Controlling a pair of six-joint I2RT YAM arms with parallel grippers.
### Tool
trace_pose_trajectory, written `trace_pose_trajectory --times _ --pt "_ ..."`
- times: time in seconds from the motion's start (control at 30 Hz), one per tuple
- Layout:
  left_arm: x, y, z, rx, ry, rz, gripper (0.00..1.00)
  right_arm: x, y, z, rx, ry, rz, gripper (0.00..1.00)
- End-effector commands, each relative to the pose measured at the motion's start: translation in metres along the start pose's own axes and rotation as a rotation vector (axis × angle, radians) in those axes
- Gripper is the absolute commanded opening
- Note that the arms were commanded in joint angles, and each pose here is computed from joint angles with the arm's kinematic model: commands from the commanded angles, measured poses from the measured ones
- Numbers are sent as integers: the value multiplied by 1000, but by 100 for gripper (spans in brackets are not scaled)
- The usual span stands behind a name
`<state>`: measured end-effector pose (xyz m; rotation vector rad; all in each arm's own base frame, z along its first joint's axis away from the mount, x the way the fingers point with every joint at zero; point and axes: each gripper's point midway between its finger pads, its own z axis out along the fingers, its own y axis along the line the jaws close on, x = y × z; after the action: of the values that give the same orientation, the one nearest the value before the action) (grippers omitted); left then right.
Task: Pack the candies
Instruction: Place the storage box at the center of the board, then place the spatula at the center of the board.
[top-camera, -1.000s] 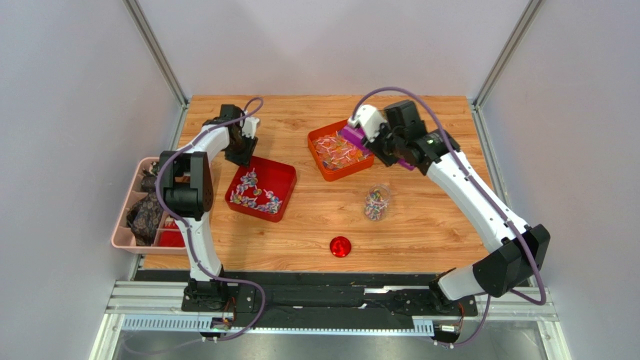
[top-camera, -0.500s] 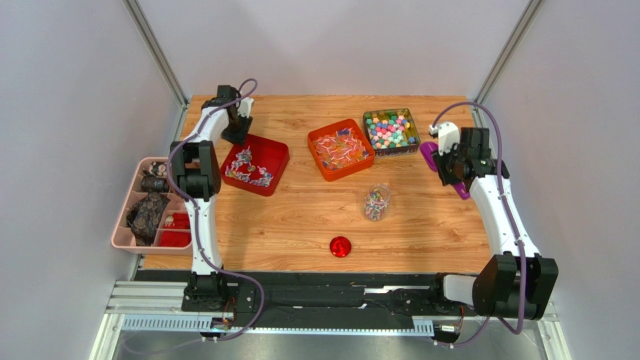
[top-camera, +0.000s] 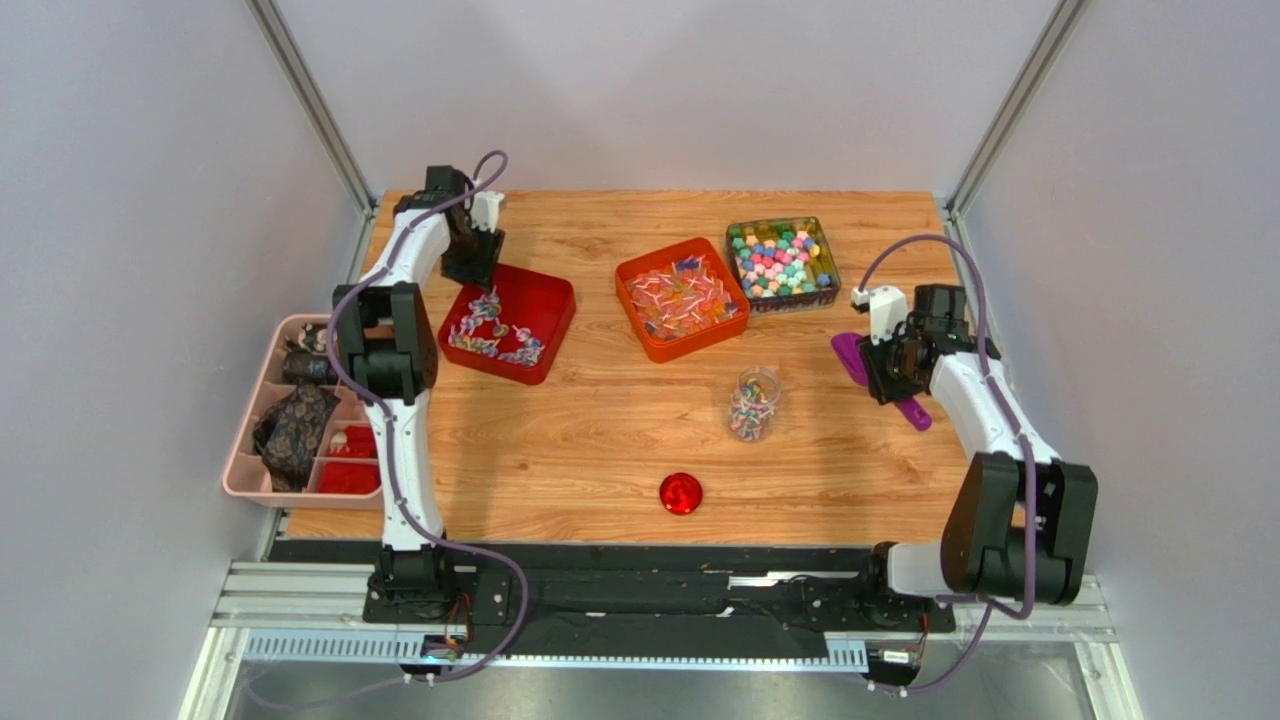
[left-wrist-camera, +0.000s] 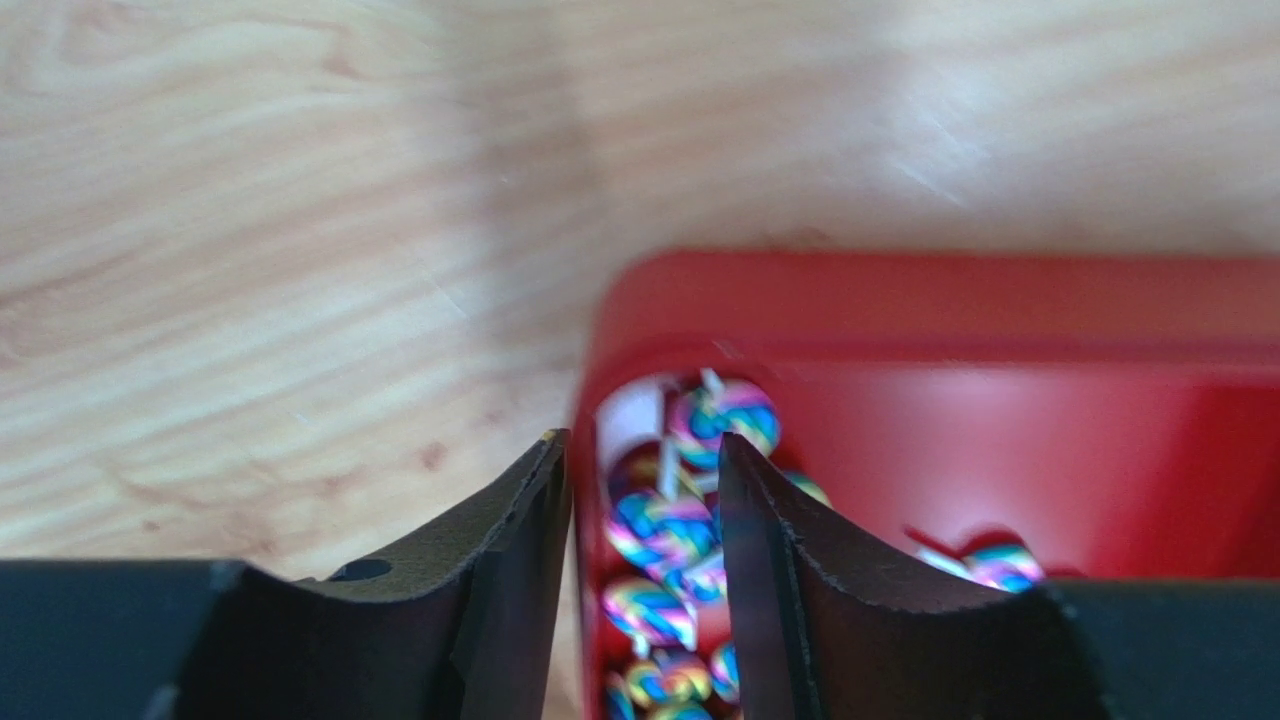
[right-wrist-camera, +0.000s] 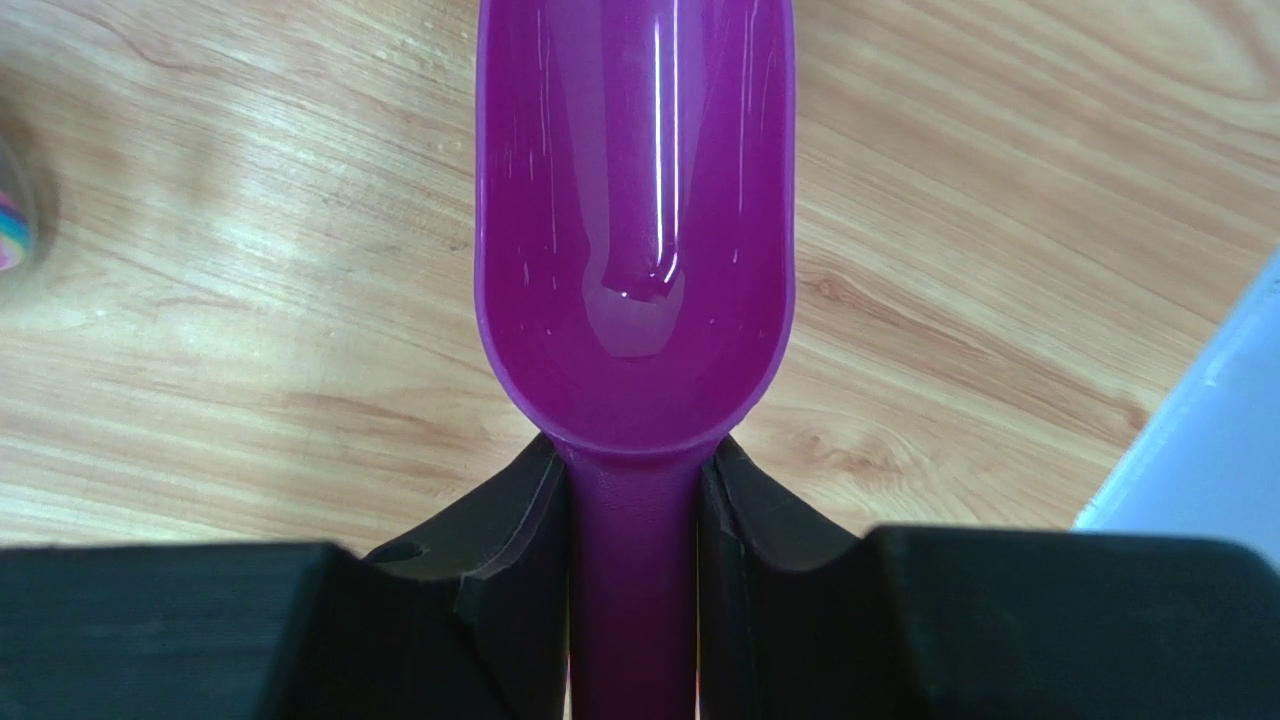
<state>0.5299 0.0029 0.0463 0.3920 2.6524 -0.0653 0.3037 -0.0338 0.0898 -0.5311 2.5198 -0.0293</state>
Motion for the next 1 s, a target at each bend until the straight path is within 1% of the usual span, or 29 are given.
trace_pose_trajectory --times 0.0,0.07,0.13,0.23,0.33,0.37,0.4,0.47,0.5,0.63,0.67,0.7,0.73,0.8,0.97 --pt "-30 -21 -67 78 -140 6 50 -8 -10 20 -1 -6 -20 6" --pt "-26 -26 -72 96 -140 3 51 -2 -9 31 -15 25 -17 6" --pt "-29 -33 -86 123 -168 9 51 3 -8 38 -24 47 -12 7" --pt "-25 -44 -98 169 -184 17 51 7 -5 43 -40 57 -9 9" --pt "-24 -53 -114 200 -213 26 51 10 -3 45 -52 72 -14 13" --pt "-23 -56 -117 212 -218 30 52 12 -2 45 -56 82 -14 18" --pt "-25 -60 -127 229 -240 37 52 13 -2 44 -58 88 -15 20" --pt "-20 -68 -131 255 -241 46 52 12 -2 42 -59 88 -23 24" --pt "-21 -73 -139 269 -257 55 52 11 -4 39 -48 87 -23 26" --pt "-10 -87 -151 313 -265 81 52 3 -11 26 -14 67 -35 29" --pt "-9 -89 -153 322 -270 84 52 1 -12 24 -12 65 -39 32" --pt "-9 -92 -160 333 -284 92 52 -4 -12 17 -14 58 -42 34" --pt "-5 -95 -160 344 -280 99 53 -6 -13 14 -12 56 -44 43" --pt "-2 -101 -167 368 -294 114 53 -14 -16 3 -4 45 -48 67" --pt "10 -112 -173 411 -304 147 54 -33 -17 -26 8 -15 -57 71"
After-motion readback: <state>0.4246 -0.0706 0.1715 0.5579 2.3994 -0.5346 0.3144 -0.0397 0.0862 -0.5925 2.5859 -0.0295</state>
